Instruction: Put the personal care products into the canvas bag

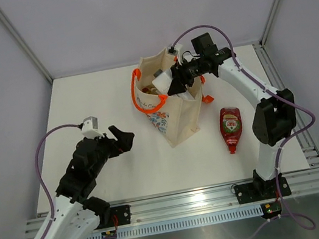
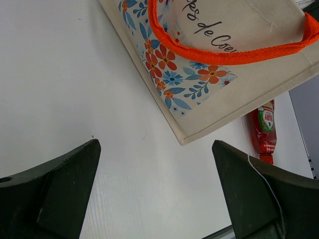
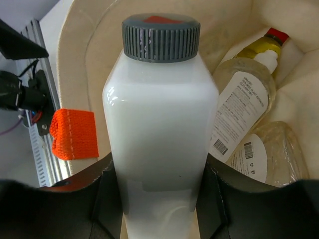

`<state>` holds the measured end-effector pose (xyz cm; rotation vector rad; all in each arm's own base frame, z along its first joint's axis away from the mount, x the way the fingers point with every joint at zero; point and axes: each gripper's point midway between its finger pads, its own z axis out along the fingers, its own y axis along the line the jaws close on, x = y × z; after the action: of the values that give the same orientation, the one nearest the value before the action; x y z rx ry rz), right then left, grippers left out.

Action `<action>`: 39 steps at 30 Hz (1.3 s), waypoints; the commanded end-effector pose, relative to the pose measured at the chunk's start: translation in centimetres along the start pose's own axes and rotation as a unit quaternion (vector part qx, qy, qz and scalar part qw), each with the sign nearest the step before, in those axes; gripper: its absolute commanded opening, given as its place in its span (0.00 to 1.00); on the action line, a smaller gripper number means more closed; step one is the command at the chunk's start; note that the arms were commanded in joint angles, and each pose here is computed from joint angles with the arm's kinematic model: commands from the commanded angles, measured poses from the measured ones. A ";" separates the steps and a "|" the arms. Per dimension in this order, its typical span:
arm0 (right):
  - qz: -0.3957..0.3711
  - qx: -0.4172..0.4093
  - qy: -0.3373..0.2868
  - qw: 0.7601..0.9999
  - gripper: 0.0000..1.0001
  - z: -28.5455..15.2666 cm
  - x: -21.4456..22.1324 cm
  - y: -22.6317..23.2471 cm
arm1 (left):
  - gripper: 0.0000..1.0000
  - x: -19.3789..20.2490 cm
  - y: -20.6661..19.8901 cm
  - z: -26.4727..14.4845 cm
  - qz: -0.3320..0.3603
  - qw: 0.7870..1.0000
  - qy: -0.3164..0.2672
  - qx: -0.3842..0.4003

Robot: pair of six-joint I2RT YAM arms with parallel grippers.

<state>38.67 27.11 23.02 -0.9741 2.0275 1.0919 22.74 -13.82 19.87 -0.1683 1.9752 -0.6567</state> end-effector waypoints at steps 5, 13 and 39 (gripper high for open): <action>-0.072 -0.004 0.024 0.997 0.07 0.3 -1.9 3.9 | 0.99 -1.4 -1.2 0.8 0.006 1.000 -0.016 0.018; -0.090 0.069 0.038 0.993 0.76 1.3 -5.4 1.8 | 0.99 -1.3 -1.0 0.0 -0.005 1.000 -0.024 0.018; 0.354 0.418 -0.057 0.835 1.00 -14.8 15.1 -4.9 | 0.99 -0.6 0.7 -0.6 0.002 0.999 -0.032 -0.003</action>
<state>31.90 8.96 17.02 0.1371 2.4876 0.4537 21.82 -12.97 18.93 -0.1852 1.9622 -0.6493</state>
